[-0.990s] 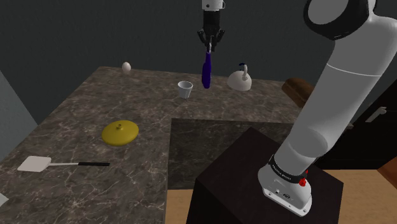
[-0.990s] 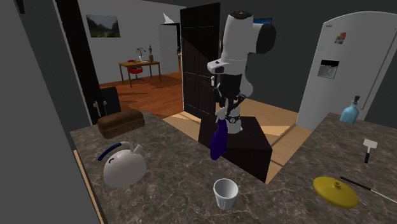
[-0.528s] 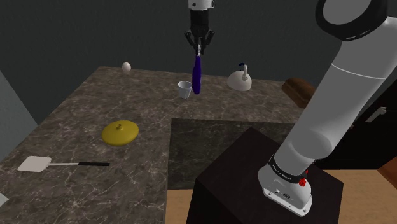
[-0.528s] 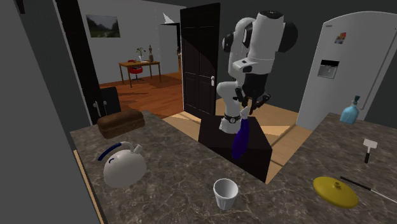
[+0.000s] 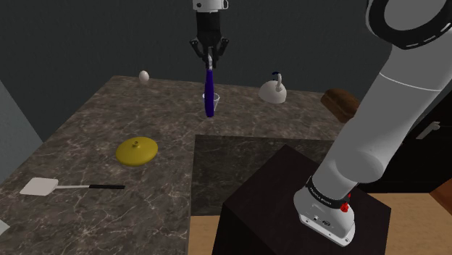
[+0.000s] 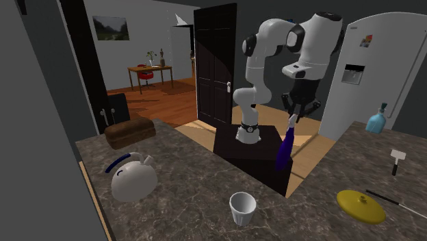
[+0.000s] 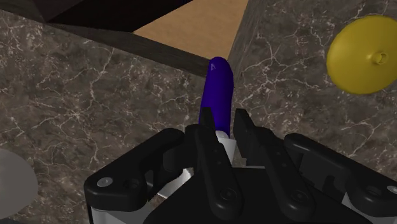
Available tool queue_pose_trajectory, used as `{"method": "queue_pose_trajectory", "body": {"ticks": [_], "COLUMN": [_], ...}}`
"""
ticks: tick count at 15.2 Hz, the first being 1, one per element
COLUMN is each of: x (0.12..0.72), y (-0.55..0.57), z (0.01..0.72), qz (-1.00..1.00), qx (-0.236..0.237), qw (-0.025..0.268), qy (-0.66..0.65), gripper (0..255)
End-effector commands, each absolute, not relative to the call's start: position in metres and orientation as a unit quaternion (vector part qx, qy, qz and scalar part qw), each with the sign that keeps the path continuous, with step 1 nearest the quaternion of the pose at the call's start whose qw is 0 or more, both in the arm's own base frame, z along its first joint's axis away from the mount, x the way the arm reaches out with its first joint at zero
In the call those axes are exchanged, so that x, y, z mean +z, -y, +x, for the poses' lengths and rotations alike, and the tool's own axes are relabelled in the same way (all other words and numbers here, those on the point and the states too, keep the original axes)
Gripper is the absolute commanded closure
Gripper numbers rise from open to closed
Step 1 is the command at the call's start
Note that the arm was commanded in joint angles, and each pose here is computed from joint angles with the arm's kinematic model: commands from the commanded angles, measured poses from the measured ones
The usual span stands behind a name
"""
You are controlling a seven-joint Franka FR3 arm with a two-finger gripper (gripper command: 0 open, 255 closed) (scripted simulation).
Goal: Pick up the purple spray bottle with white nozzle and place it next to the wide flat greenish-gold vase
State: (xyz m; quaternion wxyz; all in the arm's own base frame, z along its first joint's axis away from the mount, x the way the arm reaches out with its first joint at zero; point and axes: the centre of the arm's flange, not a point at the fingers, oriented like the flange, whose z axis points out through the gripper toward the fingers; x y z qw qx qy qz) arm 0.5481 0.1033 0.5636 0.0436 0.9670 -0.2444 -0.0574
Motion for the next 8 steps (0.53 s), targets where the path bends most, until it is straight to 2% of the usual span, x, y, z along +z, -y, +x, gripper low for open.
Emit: {"method": "queue_pose_trajectory", "body": {"ticks": [1,8], "x": [0.563,0.563], "y": [-0.128,-0.223], "z": [0.544,0.532], "qz": [0.967,0.967], "qx": [-0.057,-0.057], "qw": [0.044,0.044], "qy": [0.245,0.245], "gripper": [255,255]}}
